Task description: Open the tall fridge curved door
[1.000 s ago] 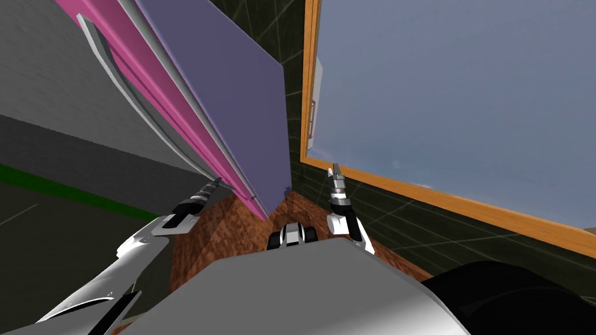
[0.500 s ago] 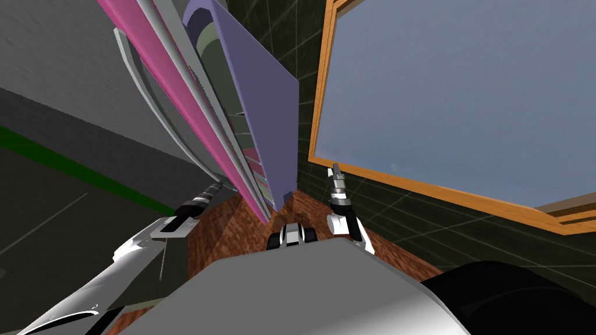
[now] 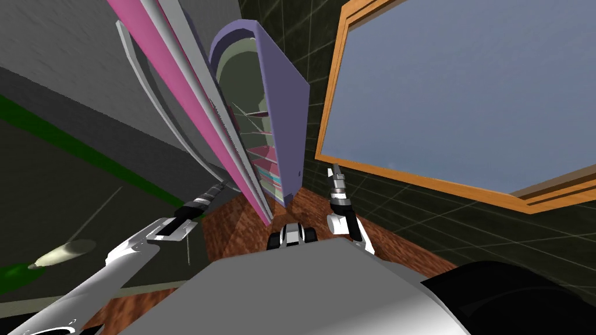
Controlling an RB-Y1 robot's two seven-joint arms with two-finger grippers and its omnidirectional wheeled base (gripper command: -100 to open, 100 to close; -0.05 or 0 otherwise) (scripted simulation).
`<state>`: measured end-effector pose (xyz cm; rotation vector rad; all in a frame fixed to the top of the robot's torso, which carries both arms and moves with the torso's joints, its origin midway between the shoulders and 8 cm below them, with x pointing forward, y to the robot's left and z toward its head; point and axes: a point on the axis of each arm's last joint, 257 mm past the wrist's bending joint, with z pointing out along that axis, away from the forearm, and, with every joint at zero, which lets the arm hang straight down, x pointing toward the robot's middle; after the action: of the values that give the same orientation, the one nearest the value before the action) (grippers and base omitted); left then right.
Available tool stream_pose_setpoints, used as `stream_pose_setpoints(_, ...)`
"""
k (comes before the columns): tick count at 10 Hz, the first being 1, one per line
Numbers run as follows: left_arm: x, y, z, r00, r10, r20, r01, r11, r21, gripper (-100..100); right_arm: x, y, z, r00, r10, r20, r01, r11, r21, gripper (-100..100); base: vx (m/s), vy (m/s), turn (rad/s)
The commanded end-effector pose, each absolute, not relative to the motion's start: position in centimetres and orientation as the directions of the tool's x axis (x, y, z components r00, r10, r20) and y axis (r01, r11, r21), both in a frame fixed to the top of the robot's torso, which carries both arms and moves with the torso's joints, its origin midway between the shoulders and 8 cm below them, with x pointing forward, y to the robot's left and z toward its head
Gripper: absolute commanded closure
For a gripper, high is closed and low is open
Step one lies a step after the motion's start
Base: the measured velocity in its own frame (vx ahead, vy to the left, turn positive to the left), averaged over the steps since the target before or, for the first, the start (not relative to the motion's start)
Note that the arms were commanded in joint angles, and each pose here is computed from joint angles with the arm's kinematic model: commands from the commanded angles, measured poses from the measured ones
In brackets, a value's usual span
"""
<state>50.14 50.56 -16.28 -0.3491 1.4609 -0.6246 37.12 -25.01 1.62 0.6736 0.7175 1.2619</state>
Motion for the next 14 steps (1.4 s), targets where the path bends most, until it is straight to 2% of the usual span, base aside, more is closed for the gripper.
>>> stream_pose_setpoints(1, 50.1, 48.6, -14.8, -0.037, -0.594, -0.804, 0.249, 0.773, -0.583, 100, 37.1, -25.0, 1.6, 0.153, 0.982, -0.106, -0.594, 0.177, 0.785, 0, -0.112, 0.363, -0.053)
stream_pose_setpoints(5, 49.2, 47.0, -15.7, -0.085, -0.583, -0.808, 0.283, 0.763, -0.581, 100, 37.1, -25.0, 1.6, 0.153, 0.983, -0.106, -0.594, 0.177, 0.785, 0, -0.075, 0.226, -0.016)
stream_pose_setpoints(9, 48.4, 45.0, -15.5, -0.123, -0.575, -0.809, 0.335, 0.743, -0.579, 100, 37.1, -25.0, 1.6, 0.153, 0.982, -0.107, -0.594, 0.178, 0.785, 0, -0.041, 0.319, -0.035)
stream_pose_setpoints(14, 47.5, 43.1, -15.5, -0.162, -0.567, -0.808, 0.384, 0.718, -0.581, 100, 37.1, -25.0, 1.6, 0.153, 0.983, -0.106, -0.594, 0.177, 0.785, 0, -0.03, 0.185, -0.029)
